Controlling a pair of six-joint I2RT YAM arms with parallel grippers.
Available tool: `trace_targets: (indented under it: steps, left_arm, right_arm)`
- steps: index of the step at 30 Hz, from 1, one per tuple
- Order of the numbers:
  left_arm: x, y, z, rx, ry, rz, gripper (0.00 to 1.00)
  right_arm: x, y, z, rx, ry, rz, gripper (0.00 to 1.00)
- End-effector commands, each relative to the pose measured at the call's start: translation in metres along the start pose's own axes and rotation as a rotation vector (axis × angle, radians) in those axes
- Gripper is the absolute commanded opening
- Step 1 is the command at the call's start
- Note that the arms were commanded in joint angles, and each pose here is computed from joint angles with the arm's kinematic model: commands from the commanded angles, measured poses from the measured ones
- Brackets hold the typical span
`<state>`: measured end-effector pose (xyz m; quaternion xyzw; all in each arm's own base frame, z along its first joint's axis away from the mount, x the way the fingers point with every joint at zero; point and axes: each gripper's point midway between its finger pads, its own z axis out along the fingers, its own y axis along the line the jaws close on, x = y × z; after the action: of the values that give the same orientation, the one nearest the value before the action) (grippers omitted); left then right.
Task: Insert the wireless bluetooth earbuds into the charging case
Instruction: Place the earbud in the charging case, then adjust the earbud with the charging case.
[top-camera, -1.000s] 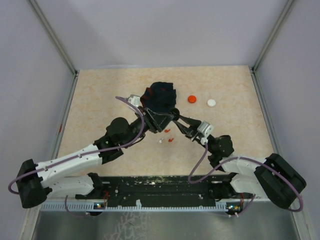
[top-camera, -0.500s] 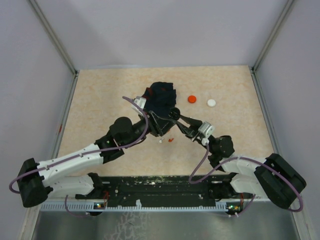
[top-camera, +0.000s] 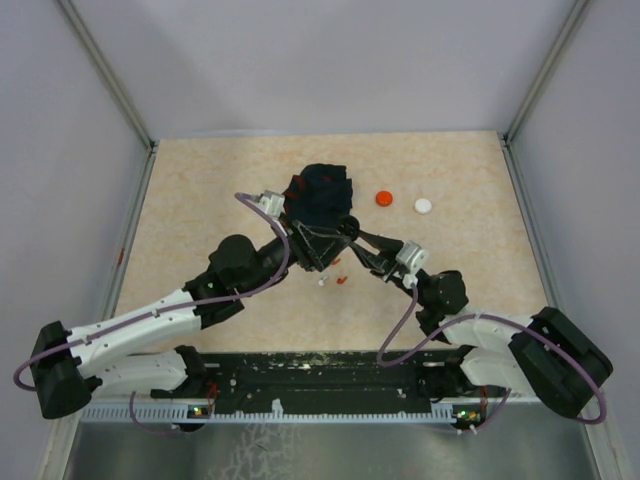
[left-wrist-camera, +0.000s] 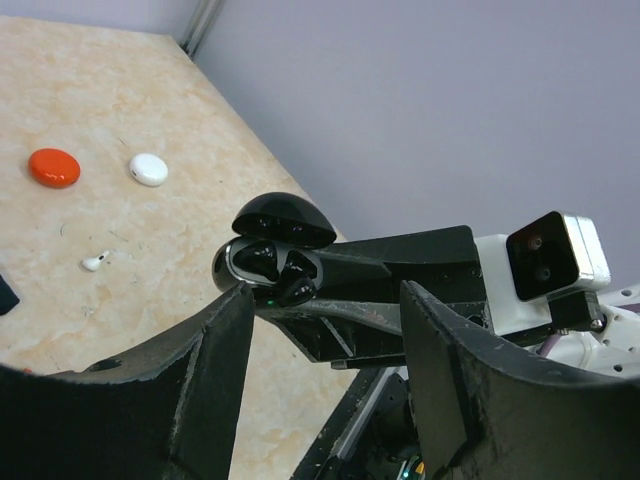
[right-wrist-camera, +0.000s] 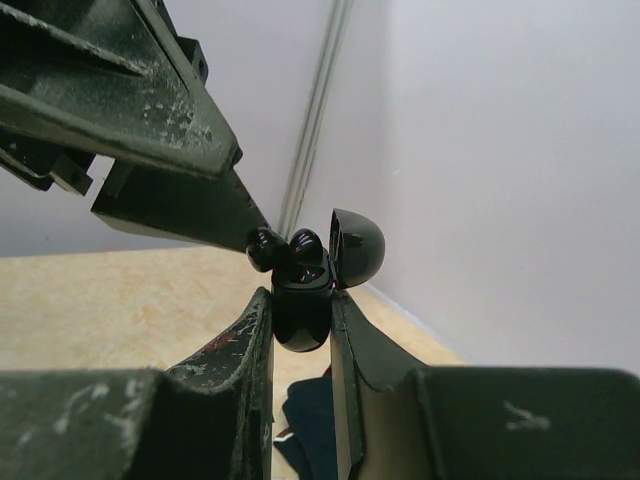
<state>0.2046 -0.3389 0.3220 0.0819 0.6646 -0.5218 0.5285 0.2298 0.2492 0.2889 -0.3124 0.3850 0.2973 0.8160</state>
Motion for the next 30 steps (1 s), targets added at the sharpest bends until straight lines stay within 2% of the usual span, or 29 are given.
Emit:
trace_targets:
  steps: [1,17,30]
  left_arm:
    - [-0.021,-0.018,0.0,0.066,-0.063,0.016,0.66]
    - [-0.006,-0.018,0.007,0.069,-0.003,-0.009,0.67]
    - [-0.004,-0.026,0.007,0.109,0.02,-0.008,0.63]
  right_arm:
    - [-0.018,0.0,0.007,0.0,-0.051,0.01,0.0]
    - [-0.022,-0.001,0.007,0.002,-0.062,0.019,0.0]
    - [-0.015,-0.006,0.007,0.033,-0.032,0.024,0.0]
